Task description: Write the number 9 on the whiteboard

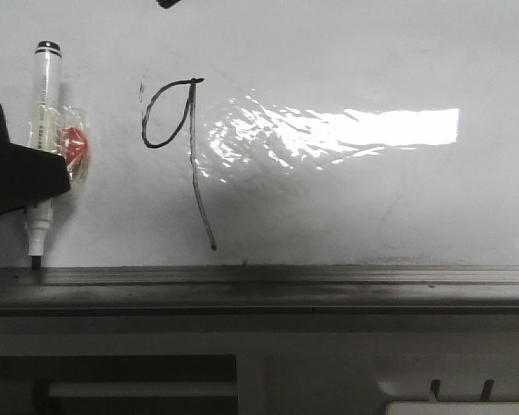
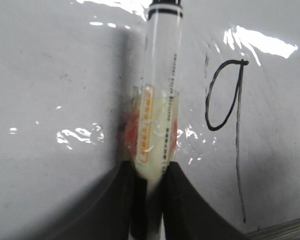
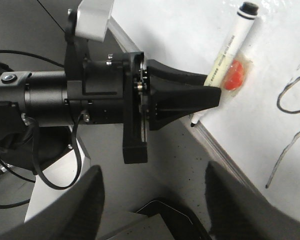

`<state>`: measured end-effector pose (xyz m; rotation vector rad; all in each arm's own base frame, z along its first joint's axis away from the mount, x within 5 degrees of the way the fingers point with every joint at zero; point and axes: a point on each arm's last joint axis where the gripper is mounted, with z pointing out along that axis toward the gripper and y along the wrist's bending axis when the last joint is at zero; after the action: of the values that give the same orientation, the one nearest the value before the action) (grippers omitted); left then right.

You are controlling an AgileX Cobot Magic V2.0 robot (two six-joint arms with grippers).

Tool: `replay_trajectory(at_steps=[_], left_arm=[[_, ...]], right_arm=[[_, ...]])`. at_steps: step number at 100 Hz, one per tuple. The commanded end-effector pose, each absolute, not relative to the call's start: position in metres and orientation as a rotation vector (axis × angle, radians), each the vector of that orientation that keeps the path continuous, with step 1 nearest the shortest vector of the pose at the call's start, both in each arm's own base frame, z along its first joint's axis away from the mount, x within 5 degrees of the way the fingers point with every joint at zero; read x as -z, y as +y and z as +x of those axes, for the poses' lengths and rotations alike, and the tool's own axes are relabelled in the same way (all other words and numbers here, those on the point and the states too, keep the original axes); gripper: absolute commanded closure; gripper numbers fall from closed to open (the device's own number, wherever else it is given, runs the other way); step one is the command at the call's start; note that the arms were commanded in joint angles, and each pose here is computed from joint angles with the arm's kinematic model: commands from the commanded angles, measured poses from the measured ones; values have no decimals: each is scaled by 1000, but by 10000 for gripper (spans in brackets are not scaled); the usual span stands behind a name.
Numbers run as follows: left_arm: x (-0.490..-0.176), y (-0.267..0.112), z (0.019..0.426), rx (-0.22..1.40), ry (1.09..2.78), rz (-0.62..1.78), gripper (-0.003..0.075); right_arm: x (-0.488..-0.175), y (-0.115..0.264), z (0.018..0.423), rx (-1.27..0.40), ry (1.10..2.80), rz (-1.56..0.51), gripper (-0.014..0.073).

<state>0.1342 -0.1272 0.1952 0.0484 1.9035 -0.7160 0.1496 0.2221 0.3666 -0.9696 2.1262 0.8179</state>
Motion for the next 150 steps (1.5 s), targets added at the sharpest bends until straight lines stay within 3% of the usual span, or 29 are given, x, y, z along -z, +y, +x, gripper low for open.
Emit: replay_trajectory(at_steps=[1,11,25,35,72,79,95,121,150], left_arm=[[-204,-131,139,740,1849,-3,738],[-204,-131,139,741,1846,-6,680],[-208,-129,140,743,1805,-22,487],[-210,-129,142,752,1772,-46,427],[-218,-129,139,777,1708,2,424],[-223,-127,138,792,1687,-6,424],[-235,-119,132,836,1624,-30,425],[-237,-91,112,885,1538,-55,425],[-234,-71,88,955,1446,40,454]], right_arm=[[-387,220,149,-849,2025,-926,216],[-387,220,149,-849,2025,-926,216],[-387,220,149,-849,2025,-926,216],[-387,220,149,-849,2025,-926,216],[-387,220,150,-851,2030,-917,235],[-388,219,149,-848,2025,-918,333],[-392,216,152,-811,1969,-907,673],[-388,193,142,-769,1808,-820,662],[-345,120,94,-765,1569,-671,662]])
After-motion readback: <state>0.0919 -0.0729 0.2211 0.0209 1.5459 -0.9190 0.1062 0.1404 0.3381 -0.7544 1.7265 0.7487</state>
